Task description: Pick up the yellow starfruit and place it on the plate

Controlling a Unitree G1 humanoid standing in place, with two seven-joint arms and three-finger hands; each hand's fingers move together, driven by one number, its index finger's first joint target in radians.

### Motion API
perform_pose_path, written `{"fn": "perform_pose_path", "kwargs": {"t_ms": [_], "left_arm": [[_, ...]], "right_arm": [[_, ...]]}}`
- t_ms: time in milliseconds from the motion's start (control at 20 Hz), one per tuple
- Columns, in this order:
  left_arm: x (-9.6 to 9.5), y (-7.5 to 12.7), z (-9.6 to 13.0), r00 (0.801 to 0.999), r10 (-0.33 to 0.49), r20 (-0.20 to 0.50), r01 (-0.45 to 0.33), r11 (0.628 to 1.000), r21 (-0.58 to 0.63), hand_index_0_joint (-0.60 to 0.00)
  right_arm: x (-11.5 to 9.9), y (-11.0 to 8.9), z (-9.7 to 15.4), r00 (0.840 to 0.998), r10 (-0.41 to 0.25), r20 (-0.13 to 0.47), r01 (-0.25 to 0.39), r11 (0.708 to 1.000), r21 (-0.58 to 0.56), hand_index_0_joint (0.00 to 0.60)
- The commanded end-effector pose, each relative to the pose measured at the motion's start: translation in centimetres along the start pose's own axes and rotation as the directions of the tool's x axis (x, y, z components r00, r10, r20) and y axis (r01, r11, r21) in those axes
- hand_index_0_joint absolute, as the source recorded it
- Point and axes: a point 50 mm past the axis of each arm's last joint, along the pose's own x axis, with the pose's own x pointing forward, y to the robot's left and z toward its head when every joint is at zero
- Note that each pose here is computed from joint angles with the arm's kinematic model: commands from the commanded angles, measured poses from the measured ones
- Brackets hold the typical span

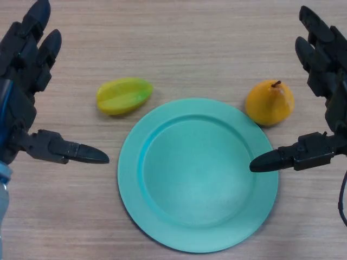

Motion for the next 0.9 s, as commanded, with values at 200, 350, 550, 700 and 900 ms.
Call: {"fn": "perform_pose_path", "kwargs": {"t_ms": [200, 350, 550, 700, 900], "left_arm": [[0.4, 1.7, 3.5, 0.981, 0.036, 0.190, -0.053, 0.995, 0.082, 0.000], [1.5, 1.5, 2.1, 0.986, 0.023, 0.163, -0.039, 0.994, 0.098, 0.000], [3.8, 1.2, 0.3, 0.989, 0.032, 0.142, -0.057, 0.983, 0.175, 0.000], [5.4, 1.0, -0.7, 0.988, 0.047, 0.146, -0.082, 0.966, 0.243, 0.000], [7.1, 0.7, -2.4, 0.992, 0.062, 0.108, -0.090, 0.955, 0.284, 0.000]], "right_arm": [[-0.3, -0.7, 3.3, 0.975, -0.023, 0.221, 0.034, 0.998, -0.046, 0.000], [-0.5, -0.8, 3.4, 0.975, -0.026, 0.222, 0.037, 0.998, -0.045, 0.000], [-0.7, -0.9, 3.7, 0.976, -0.039, 0.213, 0.046, 0.998, -0.030, 0.000], [-0.8, -1.0, 3.8, 0.976, -0.040, 0.214, 0.049, 0.998, -0.036, 0.000], [-1.2, -1.2, 3.8, 0.978, -0.039, 0.204, 0.049, 0.998, -0.045, 0.000]]}}
